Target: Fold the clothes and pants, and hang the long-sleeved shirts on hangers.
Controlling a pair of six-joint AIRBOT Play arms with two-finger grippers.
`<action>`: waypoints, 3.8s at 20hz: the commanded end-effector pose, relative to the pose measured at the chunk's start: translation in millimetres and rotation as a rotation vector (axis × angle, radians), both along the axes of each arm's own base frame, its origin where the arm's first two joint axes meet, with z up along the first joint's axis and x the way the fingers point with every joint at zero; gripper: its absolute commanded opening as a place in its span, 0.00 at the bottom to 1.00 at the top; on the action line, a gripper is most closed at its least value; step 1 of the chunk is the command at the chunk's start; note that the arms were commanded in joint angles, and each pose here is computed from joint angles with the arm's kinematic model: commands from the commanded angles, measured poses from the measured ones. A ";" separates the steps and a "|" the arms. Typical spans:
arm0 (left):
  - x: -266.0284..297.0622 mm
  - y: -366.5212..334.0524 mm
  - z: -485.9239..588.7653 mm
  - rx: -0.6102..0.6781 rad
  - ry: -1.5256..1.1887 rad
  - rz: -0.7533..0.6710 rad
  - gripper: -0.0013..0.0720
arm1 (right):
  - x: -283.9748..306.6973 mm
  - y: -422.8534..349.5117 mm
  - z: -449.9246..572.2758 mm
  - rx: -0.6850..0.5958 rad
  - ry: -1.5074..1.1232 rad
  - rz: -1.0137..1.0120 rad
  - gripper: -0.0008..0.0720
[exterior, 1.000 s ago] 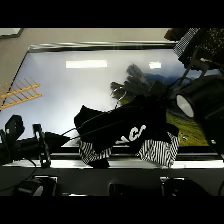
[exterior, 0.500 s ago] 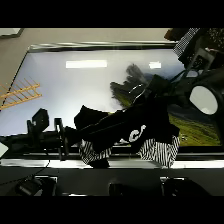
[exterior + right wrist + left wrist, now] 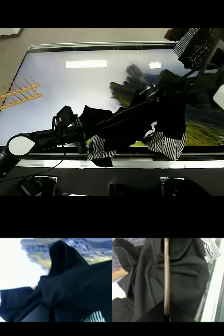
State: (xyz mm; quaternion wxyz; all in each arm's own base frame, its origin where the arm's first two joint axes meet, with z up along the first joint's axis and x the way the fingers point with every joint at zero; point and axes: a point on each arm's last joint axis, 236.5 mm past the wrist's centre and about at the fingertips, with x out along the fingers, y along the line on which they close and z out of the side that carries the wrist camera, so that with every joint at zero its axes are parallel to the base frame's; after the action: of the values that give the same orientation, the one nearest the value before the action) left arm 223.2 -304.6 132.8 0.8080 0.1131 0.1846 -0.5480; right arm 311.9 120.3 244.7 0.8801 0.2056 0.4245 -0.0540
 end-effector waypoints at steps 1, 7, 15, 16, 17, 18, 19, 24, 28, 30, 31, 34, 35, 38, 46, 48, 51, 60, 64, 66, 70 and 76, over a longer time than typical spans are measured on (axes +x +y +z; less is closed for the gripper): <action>1.0 -1.6 -1.6 -0.015 0.042 0.018 0.04 | -4.2 -41.0 15.7 -0.118 -0.045 -0.077 0.05; -25.5 -3.8 -16.2 0.020 0.160 -0.058 0.04 | -3.2 -46.2 35.3 -0.118 -0.124 -0.063 0.05; -11.7 -13.8 -9.5 -0.043 0.147 -0.028 0.04 | -3.2 -27.4 23.9 -0.112 -0.082 0.023 0.05; -9.0 -16.4 -3.4 -0.078 0.155 -0.014 0.04 | 1.3 -21.9 20.6 -0.110 -0.078 0.033 0.05; -7.4 -17.3 -1.4 -0.091 0.161 -0.006 0.04 | 5.1 -9.4 18.5 -0.087 -0.079 0.070 0.05; -6.3 -18.1 -2.0 -0.092 0.159 -0.002 0.04 | 7.7 3.3 17.9 -0.061 -0.085 0.110 0.05; -4.8 -19.7 -1.9 -0.096 0.158 0.004 0.04 | 9.3 12.3 17.4 -0.038 -0.087 0.133 0.05; -4.7 -31.8 -2.5 -0.120 0.160 0.006 0.04 | 10.2 14.6 17.6 -0.046 -0.092 0.154 0.05; 0.1 -36.8 2.2 -0.149 0.153 0.035 0.04 | 8.6 24.5 18.5 -0.019 -0.094 0.187 0.05; 0.0 -37.5 2.7 -0.150 0.151 0.036 0.04 | 7.8 30.4 19.3 -0.007 -0.097 0.212 0.05; -0.6 -38.2 2.7 -0.150 0.151 0.033 0.04 | 7.3 31.9 19.4 -0.006 -0.097 0.221 0.05; -2.4 -39.9 2.5 -0.152 0.155 0.028 0.04 | 5.5 39.3 20.1 0.004 -0.100 0.258 0.05; -1.0 -39.9 2.1 -0.152 0.154 0.033 0.04 | 3.8 43.5 20.1 0.013 -0.098 0.277 0.05; 8.5 -38.1 6.0 -0.169 0.137 0.072 0.04 | -0.4 50.9 19.2 0.025 -0.089 0.315 0.05; 13.2 -37.4 9.3 -0.174 0.107 0.081 0.04 | -8.6 45.8 10.2 -0.020 -0.044 0.343 0.39; 15.3 -38.7 15.8 -0.199 0.091 0.083 0.04 | -14.9 43.5 5.0 -0.043 -0.014 0.365 0.52; 18.4 -38.6 20.1 -0.217 0.083 0.094 0.04 | -20.1 39.8 6.2 -0.053 -0.010 0.372 0.52; 18.4 -38.6 20.1 -0.215 0.077 0.091 0.04 | -15.2 -62.1 61.2 -0.154 -0.214 -0.027 0.70; 18.3 -38.7 20.0 -0.215 0.077 0.091 0.04 | -9.4 -108.9 41.2 -0.117 -0.115 -0.242 0.72; 18.3 -38.7 20.0 -0.215 0.077 0.091 0.04 | -3.1 -90.1 14.9 0.015 0.008 -0.096 0.92; 18.3 -38.7 19.7 -0.214 0.078 0.091 0.04 | 3.0 -66.4 29.7 -0.197 -0.162 0.591 0.88; 18.3 -38.7 19.7 -0.214 0.077 0.091 0.04 | 5.7 -54.5 -1.5 -0.596 -0.242 1.261 0.87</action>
State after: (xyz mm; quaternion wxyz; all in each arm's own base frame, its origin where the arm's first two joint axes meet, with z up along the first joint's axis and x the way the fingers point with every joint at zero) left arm 241.4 -343.2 152.3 0.8317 -0.0040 0.1614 -0.5313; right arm 313.8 50.9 253.3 0.8626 -0.1996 0.3844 0.2614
